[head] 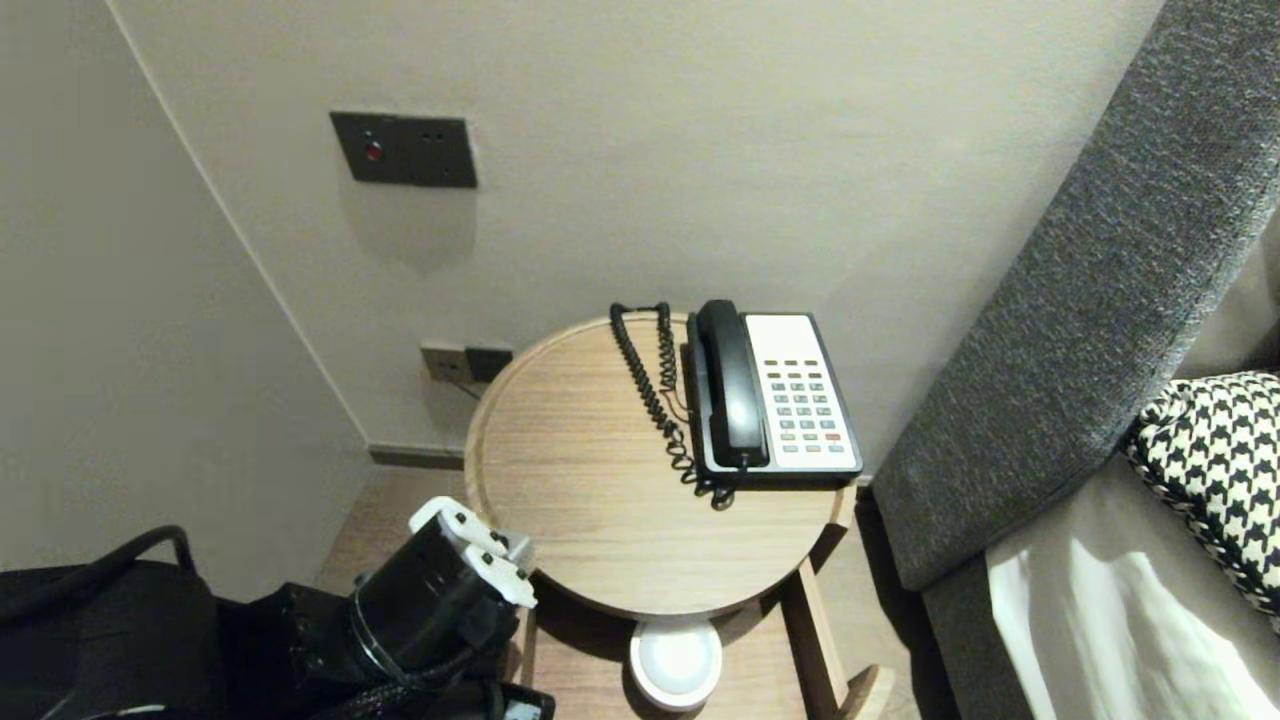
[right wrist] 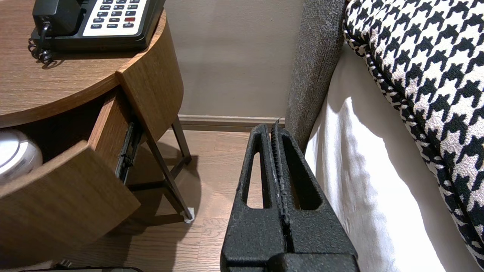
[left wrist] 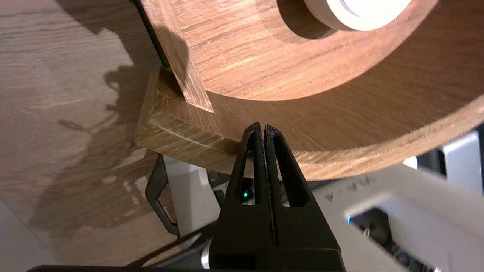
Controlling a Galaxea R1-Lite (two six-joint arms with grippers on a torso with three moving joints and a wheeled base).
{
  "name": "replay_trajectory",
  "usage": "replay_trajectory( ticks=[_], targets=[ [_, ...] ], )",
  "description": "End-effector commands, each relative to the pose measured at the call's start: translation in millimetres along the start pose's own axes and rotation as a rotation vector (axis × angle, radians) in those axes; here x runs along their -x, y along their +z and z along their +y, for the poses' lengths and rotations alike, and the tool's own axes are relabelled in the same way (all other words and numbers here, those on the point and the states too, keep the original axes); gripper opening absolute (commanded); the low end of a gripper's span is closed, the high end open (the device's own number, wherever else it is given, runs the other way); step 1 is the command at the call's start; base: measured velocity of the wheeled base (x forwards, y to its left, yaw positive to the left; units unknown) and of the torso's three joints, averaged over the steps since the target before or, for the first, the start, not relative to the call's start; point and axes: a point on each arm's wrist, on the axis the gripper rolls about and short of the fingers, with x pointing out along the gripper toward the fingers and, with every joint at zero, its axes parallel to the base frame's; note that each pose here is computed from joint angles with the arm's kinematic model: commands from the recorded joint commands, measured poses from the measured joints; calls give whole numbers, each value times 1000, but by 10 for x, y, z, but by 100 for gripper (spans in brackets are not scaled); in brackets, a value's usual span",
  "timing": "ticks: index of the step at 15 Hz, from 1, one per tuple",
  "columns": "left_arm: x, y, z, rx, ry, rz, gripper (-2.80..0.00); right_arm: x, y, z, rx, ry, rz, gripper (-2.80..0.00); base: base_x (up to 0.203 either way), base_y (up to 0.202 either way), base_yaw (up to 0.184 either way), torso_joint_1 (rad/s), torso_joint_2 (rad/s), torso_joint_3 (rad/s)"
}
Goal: Open the nightstand drawer
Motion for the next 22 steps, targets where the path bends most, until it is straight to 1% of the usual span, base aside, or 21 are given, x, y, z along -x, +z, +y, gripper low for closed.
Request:
replay_trajectory(
  ticks=[1,3,7,8,10,15,16,17,19,22],
  targets=[
    [77,-120,-24,-14,-27,13,-280,-22,-113,0,1,0,40,-280,0,0,0,0,0,0],
    [93,-170,-55,-5,-46,29,-280,-22,-113,0,1,0,40,-280,0,0,0,0,0,0],
    [90,-234,-107,-26,-68,53,-280,-22,-113,0,1,0,40,-280,0,0,0,0,0,0],
    [88,-272,-129,-22,-90,78,-280,-22,-113,0,1,0,40,-280,0,0,0,0,0,0],
    [96,-323,-149,-24,-99,100,-280,-22,-113,0,1,0,40,-280,0,0,0,0,0,0],
    [151,-258,-180,-16,-129,54,-280,-22,-113,0,1,0,40,-280,0,0,0,0,0,0],
    [174,-228,-177,-4,-138,27,-280,-22,-113,0,1,0,40,-280,0,0,0,0,0,0],
    [185,-208,-179,1,-140,18,-280,-22,-113,0,1,0,40,-280,0,0,0,0,0,0],
    [264,-30,-169,38,-135,-17,-280,-22,-113,0,1,0,40,-280,0,0,0,0,0,0],
    [422,253,-120,103,-84,-18,-280,-22,-113,0,1,0,40,-280,0,0,0,0,0,0]
  ],
)
